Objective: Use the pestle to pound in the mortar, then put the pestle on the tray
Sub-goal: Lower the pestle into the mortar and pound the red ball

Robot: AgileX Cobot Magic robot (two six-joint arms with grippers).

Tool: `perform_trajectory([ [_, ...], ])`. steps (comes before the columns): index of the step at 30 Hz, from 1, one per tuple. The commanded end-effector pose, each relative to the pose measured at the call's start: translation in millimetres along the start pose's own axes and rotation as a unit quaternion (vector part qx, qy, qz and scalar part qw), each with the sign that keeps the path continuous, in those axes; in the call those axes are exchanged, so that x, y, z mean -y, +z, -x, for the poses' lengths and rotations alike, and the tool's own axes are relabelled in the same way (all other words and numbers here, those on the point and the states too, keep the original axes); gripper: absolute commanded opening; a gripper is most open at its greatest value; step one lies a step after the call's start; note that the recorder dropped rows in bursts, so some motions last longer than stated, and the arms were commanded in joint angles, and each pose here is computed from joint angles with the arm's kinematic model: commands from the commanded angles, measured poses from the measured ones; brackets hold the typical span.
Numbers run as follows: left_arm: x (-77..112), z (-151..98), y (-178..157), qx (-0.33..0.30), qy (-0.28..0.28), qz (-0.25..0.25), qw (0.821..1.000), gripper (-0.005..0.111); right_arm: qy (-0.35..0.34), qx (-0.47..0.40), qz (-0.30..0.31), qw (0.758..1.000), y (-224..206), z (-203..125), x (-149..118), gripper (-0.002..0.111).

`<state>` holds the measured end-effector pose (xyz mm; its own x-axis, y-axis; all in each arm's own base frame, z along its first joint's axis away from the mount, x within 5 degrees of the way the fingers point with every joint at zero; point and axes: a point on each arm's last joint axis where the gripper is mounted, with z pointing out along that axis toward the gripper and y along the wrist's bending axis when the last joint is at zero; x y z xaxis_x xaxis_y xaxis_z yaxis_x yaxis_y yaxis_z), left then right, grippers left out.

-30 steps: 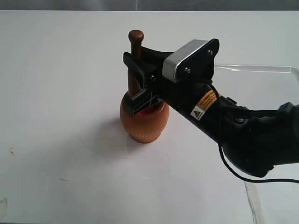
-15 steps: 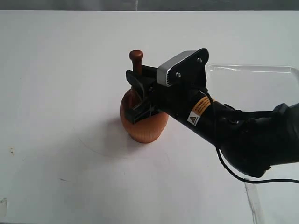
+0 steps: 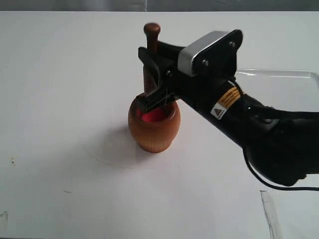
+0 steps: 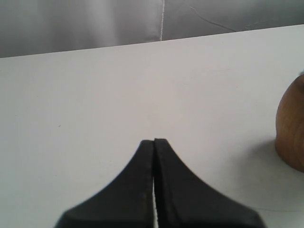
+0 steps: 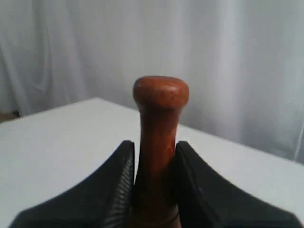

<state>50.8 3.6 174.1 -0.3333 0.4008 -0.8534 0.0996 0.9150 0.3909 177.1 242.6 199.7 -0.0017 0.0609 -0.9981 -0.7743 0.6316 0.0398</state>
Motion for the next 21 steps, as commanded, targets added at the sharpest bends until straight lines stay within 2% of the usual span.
perform_trajectory([
  [1,0.6,0,0,0.004,-0.006,-0.004,1.000,0.000,-0.009,0.051,0.006,0.999,-7,31,-2,0.000],
  [6,0.6,0,0,0.004,-0.006,-0.004,1.000,0.000,-0.035,-0.010,0.007,0.999,-5,15,-2,0.000],
  [14,0.6,0,0,0.004,-0.006,-0.004,1.000,0.000,-0.005,-0.133,0.001,0.991,5,-58,0,0.000],
  [17,0.6,0,0,0.004,-0.006,-0.004,1.000,0.000,-0.004,-0.107,0.001,0.994,6,-52,0,0.000],
  [21,0.6,0,0,0.004,-0.006,-0.004,1.000,0.000,-0.001,-0.012,0.004,1.000,4,-13,-1,0.000],
])
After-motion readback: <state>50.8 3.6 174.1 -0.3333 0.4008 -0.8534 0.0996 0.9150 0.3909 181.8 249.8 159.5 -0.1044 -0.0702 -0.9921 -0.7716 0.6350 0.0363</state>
